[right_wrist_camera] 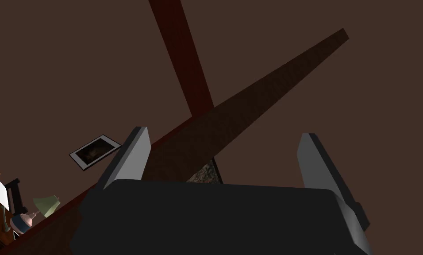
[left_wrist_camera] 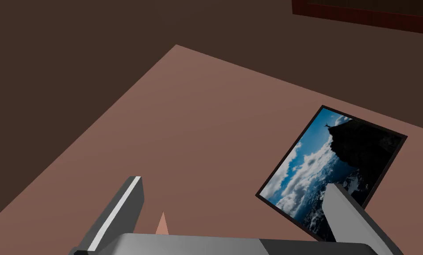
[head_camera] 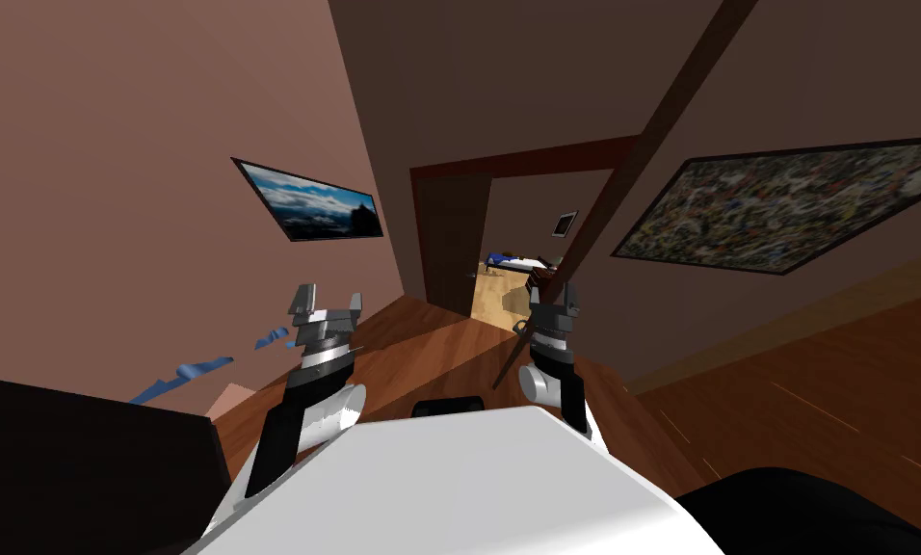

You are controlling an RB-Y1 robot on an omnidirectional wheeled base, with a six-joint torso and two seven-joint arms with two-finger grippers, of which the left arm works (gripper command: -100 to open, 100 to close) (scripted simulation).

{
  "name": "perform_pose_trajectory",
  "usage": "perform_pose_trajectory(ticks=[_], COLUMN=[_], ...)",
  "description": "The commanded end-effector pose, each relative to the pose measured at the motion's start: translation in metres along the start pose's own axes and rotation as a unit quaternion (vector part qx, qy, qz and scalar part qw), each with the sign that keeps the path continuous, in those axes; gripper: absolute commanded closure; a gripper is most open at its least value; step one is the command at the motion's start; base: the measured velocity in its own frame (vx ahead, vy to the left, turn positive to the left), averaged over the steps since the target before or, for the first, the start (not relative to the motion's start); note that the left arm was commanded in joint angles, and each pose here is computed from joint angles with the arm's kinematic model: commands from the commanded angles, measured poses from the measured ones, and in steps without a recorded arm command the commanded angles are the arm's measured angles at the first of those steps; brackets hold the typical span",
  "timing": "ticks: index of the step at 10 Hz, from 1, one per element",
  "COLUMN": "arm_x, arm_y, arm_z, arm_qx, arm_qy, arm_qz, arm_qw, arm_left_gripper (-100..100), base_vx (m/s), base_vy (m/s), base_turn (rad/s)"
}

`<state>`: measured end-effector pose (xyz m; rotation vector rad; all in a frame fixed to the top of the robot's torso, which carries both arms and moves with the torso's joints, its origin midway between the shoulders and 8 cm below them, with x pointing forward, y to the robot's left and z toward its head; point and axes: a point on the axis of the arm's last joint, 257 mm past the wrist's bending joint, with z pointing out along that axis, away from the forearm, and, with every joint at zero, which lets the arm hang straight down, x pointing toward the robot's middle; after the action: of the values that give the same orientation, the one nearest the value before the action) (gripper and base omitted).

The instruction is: Pull the door open

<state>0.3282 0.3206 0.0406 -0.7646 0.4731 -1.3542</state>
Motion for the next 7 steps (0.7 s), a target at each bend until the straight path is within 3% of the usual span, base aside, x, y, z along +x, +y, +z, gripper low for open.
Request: perform_pose_trajectory(ticks=[1, 7], arm_x=[0.002, 0.009], arm_y=[0.012, 0.056], arm_z=[-0.0013, -0.0076], arm_qx=[-0.008, -0.037], arm_qy=[0.005, 0.02], arm_qz=[-0.001, -0.002], arm_qw=[1.0, 0.9991], arm_left_gripper=[-100, -100], base_vx=[0.024, 0.114], base_vy=[0.086, -0.025], base_turn=[-0.095, -0.056])
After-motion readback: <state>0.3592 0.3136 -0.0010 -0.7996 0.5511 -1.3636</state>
